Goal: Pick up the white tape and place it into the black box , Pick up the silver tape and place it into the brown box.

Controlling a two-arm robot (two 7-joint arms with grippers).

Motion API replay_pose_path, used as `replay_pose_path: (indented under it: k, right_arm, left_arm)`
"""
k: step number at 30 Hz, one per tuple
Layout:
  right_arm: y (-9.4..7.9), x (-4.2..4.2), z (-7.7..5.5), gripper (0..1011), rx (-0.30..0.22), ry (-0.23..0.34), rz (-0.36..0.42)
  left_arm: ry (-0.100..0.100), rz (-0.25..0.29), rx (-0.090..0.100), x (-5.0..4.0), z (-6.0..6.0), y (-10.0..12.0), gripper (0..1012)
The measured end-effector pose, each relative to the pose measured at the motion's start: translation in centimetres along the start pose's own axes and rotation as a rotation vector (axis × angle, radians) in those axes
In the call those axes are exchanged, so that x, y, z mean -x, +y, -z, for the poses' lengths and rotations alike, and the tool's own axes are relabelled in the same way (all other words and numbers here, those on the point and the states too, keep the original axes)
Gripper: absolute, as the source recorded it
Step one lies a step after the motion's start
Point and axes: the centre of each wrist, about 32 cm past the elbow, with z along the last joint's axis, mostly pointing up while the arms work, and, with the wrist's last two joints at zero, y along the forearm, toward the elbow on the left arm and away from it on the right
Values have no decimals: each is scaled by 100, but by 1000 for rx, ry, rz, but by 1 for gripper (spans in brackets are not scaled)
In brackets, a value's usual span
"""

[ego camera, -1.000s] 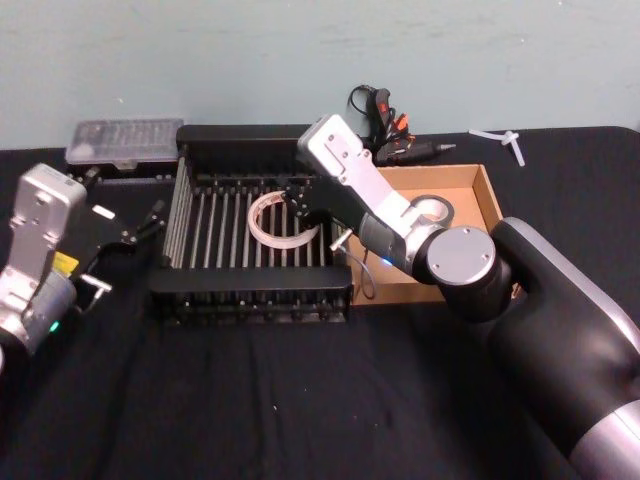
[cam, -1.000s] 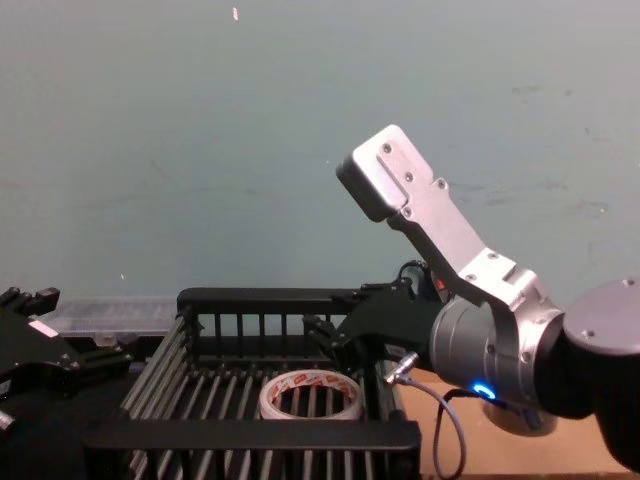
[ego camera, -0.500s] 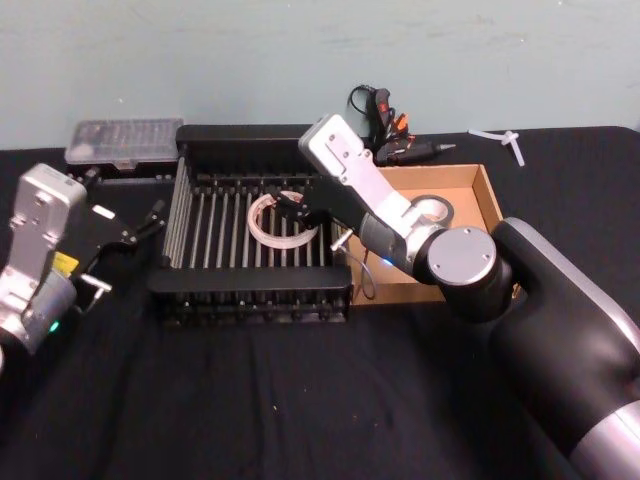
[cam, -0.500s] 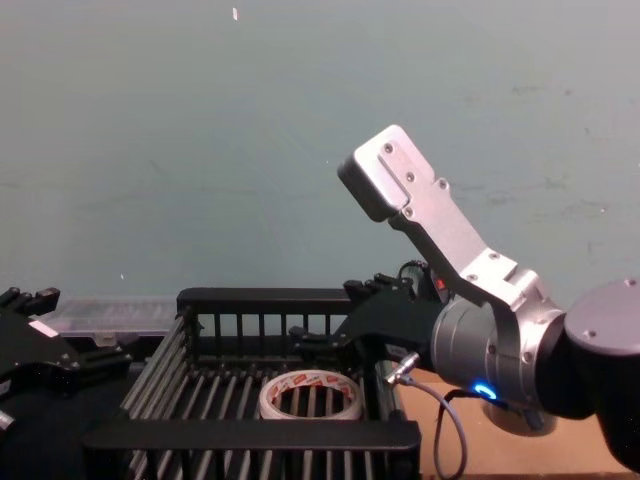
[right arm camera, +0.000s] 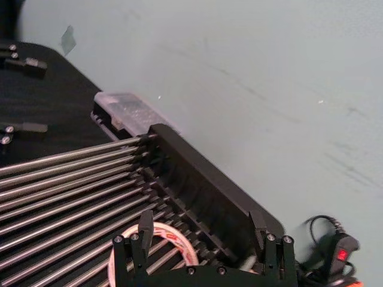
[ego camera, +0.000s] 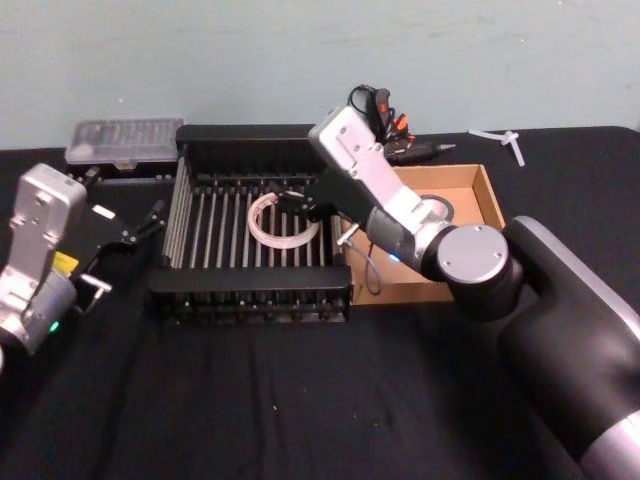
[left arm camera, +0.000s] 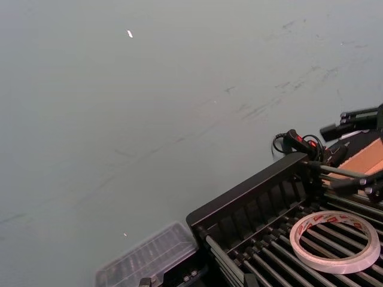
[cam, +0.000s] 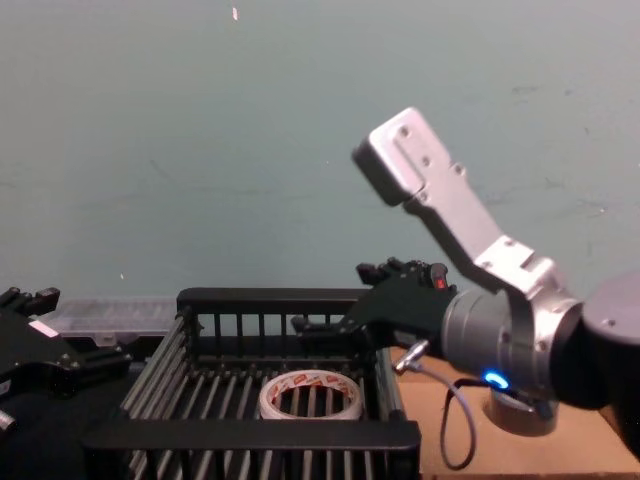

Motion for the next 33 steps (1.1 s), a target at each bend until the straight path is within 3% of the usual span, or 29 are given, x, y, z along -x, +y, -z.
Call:
replay_pose_path:
  k: [5,12,17,23,28,33]
  right_arm:
    - [-96,-73,-31,1002,-14,8,32]
    - [-309,-249,-37,1002,-23,14,116]
    - [-504,-408,23,1002,-1,17,194]
    - [-720,-541,135,1002,39,26,274]
    - [-877,-600,250,1002,80,37,322]
    - [-970,-603,346,1002,116,51,347]
  left_arm:
    - [0,0,0,0,0,0,1001]
    - [0,0,0,0,0,0,1001]
    - [0,0,0,0,0,0,1001]
    - [0,0,0,0,0,0,1001]
    - [0,0,0,0,0,0,1001]
    - [0,0,0,0,0,0,1001]
